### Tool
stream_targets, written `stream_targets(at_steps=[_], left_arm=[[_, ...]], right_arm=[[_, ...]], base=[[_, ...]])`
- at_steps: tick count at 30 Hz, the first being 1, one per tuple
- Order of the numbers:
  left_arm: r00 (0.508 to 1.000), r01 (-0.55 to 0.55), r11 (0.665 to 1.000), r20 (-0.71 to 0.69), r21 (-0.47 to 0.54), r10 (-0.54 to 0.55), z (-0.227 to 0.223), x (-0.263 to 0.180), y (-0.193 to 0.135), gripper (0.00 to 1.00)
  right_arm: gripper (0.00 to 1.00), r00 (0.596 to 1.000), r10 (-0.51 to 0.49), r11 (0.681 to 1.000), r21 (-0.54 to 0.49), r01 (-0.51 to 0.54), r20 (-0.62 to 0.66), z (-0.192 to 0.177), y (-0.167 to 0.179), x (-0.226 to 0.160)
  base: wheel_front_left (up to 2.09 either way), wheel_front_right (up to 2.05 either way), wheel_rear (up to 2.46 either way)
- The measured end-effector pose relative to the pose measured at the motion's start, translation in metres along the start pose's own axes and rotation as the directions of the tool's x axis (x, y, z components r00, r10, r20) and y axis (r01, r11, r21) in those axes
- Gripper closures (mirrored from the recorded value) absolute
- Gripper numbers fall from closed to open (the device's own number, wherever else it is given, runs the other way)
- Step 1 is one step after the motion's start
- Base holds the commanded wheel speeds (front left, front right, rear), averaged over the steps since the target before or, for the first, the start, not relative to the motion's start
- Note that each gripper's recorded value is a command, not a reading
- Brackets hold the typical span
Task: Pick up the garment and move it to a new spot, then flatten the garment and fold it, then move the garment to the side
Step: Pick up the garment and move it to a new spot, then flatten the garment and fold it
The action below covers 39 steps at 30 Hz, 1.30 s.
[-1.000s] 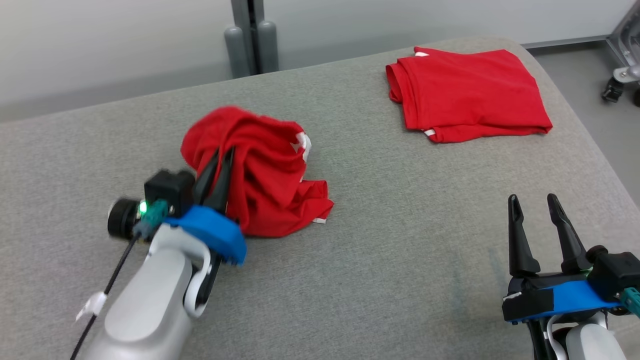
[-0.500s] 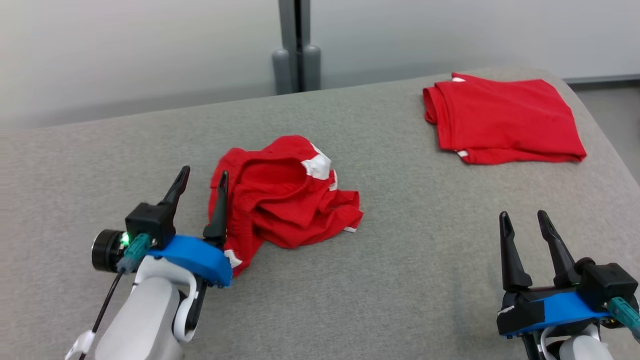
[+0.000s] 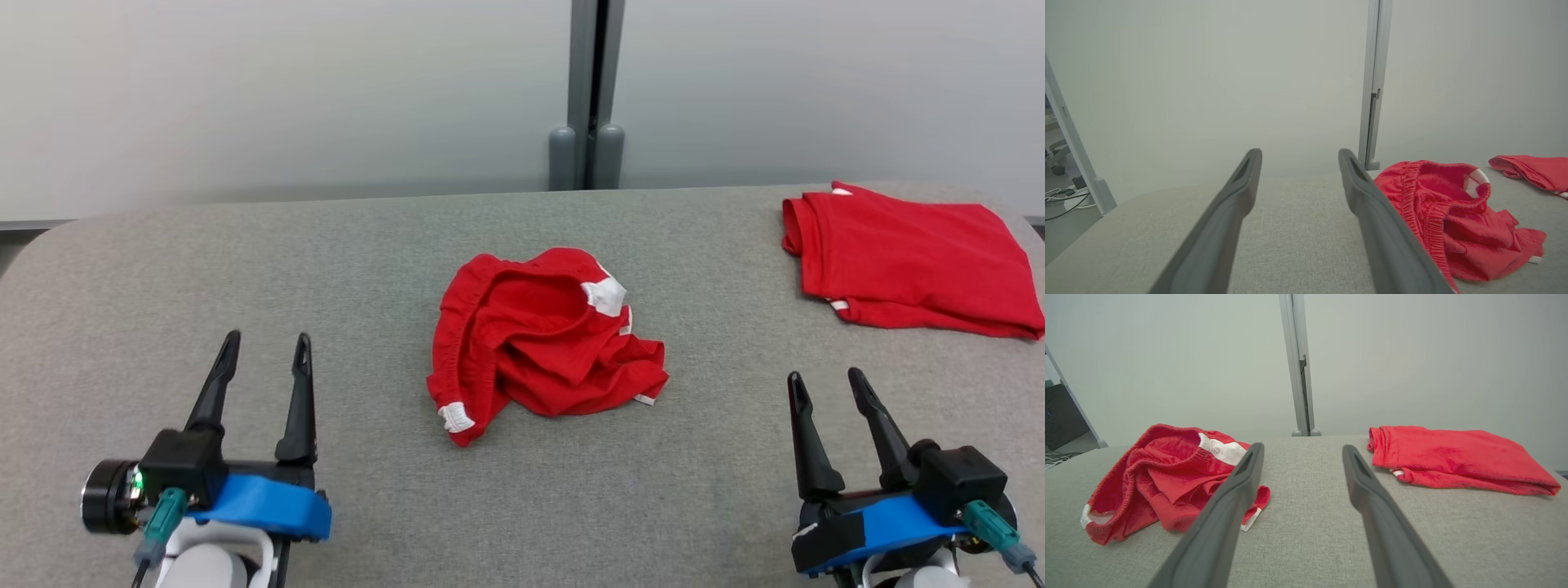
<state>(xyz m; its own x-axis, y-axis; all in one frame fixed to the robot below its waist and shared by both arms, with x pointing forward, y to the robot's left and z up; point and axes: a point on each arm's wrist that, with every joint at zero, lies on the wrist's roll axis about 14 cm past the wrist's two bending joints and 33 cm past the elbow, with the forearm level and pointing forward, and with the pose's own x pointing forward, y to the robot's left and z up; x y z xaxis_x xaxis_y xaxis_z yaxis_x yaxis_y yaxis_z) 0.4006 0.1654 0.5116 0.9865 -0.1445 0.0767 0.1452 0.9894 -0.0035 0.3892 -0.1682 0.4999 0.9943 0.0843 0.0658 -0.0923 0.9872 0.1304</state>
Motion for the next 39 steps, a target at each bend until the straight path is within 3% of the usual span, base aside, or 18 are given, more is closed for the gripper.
stream_targets(at_steps=[15, 39], left_arm=[[0.992, -0.116, 0.992, -0.038, 0.05, 0.118, -0.012, -0.057, 0.029, 0.0], [0.99, -0.128, 0.99, -0.053, 0.052, 0.131, -0.017, -0.061, 0.034, 0.0]], right_arm=[[0.0, 0.998, 0.062, 0.998, 0.019, -0.062, -0.029, -0.009, 0.022, -0.006], [0.0, 0.996, 0.056, 0.998, 0.029, -0.054, -0.07, -0.022, 0.021, -0.014]], base=[[0.0, 0.0, 0.0], [0.0, 0.0, 0.0]])
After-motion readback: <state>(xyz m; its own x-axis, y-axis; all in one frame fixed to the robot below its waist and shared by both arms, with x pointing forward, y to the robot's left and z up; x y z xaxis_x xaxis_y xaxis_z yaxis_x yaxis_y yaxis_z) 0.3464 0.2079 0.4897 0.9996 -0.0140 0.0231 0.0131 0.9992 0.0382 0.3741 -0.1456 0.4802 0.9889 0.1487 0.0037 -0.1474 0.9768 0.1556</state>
